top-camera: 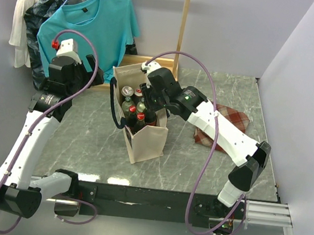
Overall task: Take the beverage out of the canvas bag
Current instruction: Take out the drink from the canvas bag.
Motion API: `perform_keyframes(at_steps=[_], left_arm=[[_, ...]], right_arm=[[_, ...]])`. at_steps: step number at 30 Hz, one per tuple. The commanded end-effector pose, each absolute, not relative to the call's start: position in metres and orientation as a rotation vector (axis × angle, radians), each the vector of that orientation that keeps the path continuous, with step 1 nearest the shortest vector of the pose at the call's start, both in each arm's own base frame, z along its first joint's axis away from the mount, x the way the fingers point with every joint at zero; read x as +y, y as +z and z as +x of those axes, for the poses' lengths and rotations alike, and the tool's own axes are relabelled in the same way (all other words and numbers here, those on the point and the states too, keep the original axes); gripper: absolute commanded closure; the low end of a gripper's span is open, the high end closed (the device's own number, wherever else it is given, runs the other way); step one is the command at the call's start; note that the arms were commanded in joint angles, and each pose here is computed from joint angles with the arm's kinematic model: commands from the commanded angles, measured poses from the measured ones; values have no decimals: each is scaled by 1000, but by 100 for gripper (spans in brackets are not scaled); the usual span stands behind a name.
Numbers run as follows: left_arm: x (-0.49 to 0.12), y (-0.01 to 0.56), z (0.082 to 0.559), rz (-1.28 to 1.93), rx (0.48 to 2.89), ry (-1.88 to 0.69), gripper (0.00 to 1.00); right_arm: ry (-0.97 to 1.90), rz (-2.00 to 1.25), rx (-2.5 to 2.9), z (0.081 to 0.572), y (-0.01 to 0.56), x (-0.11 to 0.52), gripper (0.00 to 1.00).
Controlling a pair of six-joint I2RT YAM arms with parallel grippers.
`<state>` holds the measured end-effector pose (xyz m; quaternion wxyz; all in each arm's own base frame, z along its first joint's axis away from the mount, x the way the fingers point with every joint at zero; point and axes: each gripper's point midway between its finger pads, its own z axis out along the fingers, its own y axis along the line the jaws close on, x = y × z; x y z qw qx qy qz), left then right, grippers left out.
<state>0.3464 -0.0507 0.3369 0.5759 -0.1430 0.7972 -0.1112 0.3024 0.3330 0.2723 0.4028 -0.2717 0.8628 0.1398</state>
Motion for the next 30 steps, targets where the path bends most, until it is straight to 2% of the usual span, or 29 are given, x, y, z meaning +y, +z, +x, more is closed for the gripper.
perform_keyframes(at_steps=[1, 30], left_arm=[[-52, 346, 346, -340, 1825, -283, 4], [-51, 360, 340, -333, 1798, -286, 4]], right_arm=[[367, -621, 2061, 313, 319, 327, 100], [434, -505, 1817, 309, 411, 306, 100]])
